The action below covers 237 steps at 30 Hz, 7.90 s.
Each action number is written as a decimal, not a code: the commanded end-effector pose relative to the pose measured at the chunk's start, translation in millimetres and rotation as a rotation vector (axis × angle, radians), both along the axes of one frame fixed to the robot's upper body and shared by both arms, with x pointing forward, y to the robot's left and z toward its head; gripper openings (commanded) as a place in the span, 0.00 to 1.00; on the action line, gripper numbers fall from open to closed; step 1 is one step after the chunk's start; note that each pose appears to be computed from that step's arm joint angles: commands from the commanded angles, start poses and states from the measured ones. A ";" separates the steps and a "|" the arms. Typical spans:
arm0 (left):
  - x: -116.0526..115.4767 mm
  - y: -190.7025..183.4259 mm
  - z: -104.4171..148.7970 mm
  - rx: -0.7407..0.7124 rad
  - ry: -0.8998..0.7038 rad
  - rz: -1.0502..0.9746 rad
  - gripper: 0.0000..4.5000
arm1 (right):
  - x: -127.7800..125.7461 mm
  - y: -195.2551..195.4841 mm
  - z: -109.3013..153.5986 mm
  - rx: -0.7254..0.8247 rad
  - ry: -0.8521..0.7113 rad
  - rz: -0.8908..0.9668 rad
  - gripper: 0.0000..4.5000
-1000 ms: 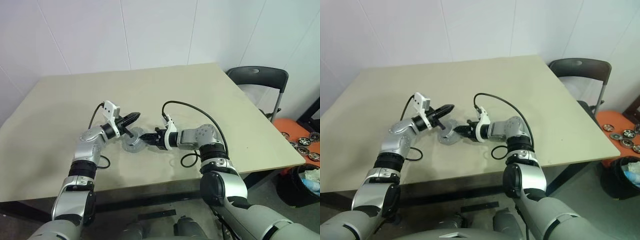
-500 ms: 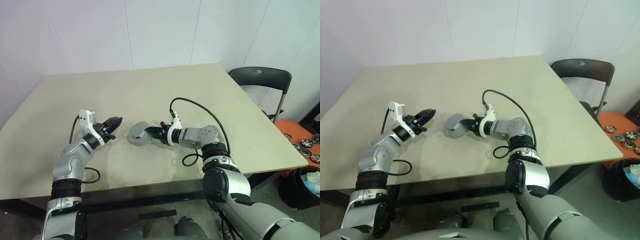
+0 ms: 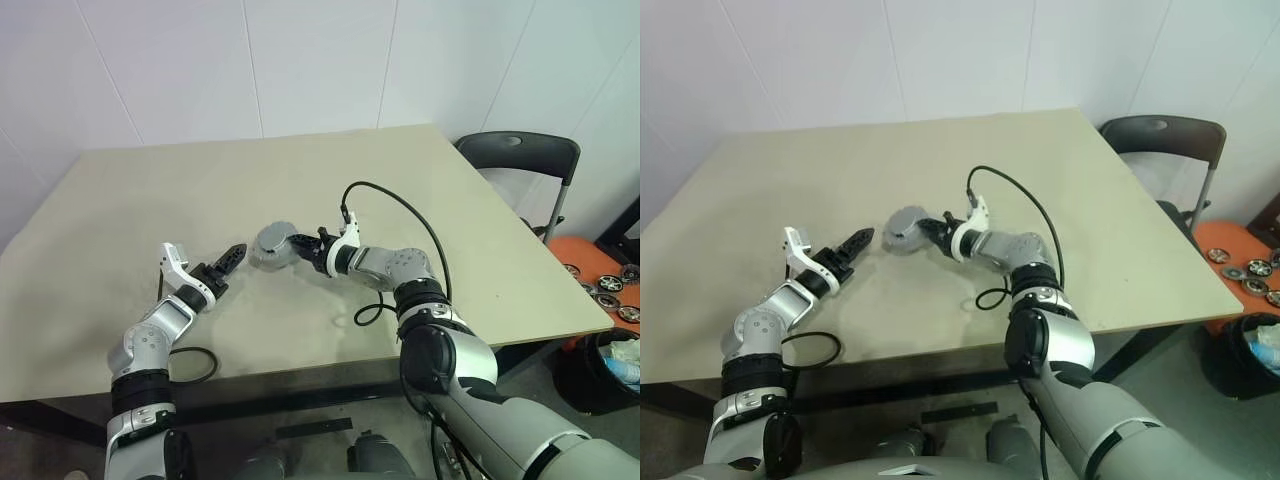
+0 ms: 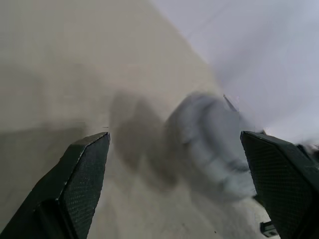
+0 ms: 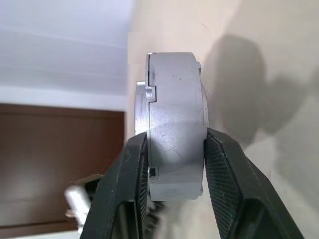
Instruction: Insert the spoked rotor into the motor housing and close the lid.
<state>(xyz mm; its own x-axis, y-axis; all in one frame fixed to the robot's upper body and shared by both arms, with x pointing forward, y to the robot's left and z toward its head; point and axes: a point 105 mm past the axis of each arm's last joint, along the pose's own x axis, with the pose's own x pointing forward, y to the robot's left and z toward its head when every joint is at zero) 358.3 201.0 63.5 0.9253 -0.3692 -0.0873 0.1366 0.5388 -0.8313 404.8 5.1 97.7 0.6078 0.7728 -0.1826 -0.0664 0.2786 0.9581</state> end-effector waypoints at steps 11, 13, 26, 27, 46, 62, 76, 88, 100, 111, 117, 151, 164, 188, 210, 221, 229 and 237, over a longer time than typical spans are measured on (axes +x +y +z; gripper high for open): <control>8.9 -30.4 70.0 -0.362 -0.158 -0.165 1.00 | 8.7 10.9 44.9 0.177 -0.107 -0.021 0.30; 9.5 -32.0 65.5 -0.351 -0.142 -0.166 1.00 | 8.2 10.6 44.7 0.178 -0.107 -0.019 0.30; 9.6 -18.4 32.4 -0.272 -0.080 -0.066 1.00 | 0.7 16.4 59.2 0.256 -0.147 0.029 0.30; 10.1 -18.9 33.3 -0.275 -0.085 -0.065 1.00 | 0.4 16.7 58.7 0.254 -0.146 0.030 0.30; 18.6 -40.9 68.1 -0.415 -0.211 -0.151 1.00 | -4.7 19.6 52.7 0.235 -0.132 0.059 0.30; 17.3 -44.6 69.1 -0.391 -0.215 -0.146 0.50 | -8.8 25.2 54.9 0.232 -0.148 0.094 0.30; 18.9 -34.0 70.8 -0.484 -0.229 -0.087 0.50 | -8.9 28.3 53.3 0.172 -0.186 0.091 0.78; 30.5 -0.5 63.4 -0.496 -0.238 0.117 0.50 | -12.6 29.2 56.4 0.201 -0.201 0.115 0.86; 36.7 58.4 61.9 -0.461 -0.275 0.439 0.47 | -13.9 30.4 54.2 0.191 -0.200 0.125 0.87; 31.1 105.0 29.0 -0.276 -0.165 0.734 0.47 | -15.3 25.2 50.9 0.175 -0.205 0.136 0.87; 30.2 105.2 9.3 -0.133 -0.078 0.757 0.47 | -15.4 21.7 49.5 0.167 -0.206 0.134 0.87; -31.2 166.6 -37.9 0.429 0.340 1.206 0.99 | -14.6 21.7 42.4 0.114 -0.219 0.144 0.87; 21.3 83.7 93.1 0.741 -0.483 0.713 0.99 | -22.3 17.0 45.6 -0.089 -0.503 0.199 0.87; -35.9 -10.6 70.8 0.917 -0.725 -0.279 0.99 | -32.0 -64.7 34.0 -0.734 -1.249 0.224 0.87; -31.1 -8.4 61.4 0.939 -0.740 -0.253 0.99 | -26.3 -66.4 27.4 -0.840 -1.261 0.168 0.87; -25.0 -19.1 70.6 0.940 -0.761 -0.284 0.99 | -19.8 -75.5 31.1 -0.874 -1.257 0.102 0.87; -20.4 -25.9 79.5 0.938 -0.779 -0.291 0.99 | -21.1 -78.7 28.0 -0.898 -1.249 0.091 0.87; -18.4 -28.1 86.1 0.942 -0.786 -0.284 0.99 | -17.4 -83.8 31.8 -0.909 -1.246 0.066 0.87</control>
